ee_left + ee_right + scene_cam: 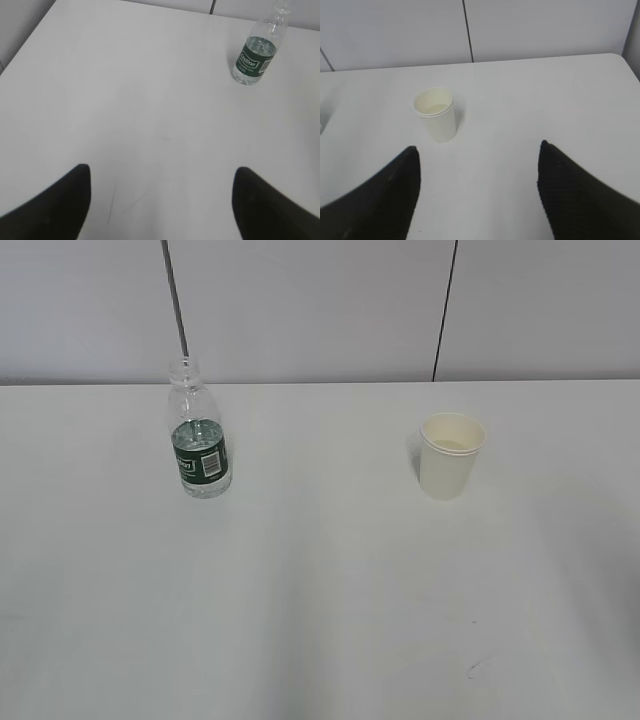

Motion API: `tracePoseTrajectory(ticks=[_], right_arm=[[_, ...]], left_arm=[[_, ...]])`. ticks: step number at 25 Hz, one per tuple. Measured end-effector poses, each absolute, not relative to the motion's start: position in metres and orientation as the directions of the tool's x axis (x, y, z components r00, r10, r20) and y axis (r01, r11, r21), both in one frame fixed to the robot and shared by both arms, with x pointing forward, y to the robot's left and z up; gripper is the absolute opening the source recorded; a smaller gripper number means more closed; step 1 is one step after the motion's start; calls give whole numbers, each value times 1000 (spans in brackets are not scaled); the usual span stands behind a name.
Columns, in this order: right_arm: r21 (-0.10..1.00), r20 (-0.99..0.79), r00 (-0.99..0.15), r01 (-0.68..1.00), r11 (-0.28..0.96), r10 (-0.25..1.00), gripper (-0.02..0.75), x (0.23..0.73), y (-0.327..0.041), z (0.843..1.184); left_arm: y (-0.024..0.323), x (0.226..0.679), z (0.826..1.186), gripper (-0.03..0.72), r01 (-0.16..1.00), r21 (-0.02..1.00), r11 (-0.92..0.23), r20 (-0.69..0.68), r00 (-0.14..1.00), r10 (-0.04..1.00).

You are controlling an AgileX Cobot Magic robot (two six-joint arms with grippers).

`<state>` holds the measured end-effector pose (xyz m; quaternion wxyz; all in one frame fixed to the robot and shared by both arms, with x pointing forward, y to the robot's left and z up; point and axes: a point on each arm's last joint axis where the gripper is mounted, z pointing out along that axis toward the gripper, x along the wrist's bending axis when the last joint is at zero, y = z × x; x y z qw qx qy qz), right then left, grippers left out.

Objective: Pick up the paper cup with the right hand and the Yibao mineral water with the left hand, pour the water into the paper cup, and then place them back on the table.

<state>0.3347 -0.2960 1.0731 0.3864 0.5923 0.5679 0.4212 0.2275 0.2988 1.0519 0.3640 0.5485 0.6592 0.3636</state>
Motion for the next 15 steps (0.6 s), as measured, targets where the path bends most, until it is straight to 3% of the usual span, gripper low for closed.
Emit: tracePoseTrajectory(ticks=[7, 15], right_arm=[[925, 21, -135, 379, 32, 991, 572, 300, -288, 1069], [916, 9, -174, 397, 61, 985, 572, 256, -288, 1058]], left_arm=[[299, 228, 1052, 531, 458, 879, 134, -81, -133, 988], [299, 228, 1052, 531, 458, 879, 134, -81, -133, 988]])
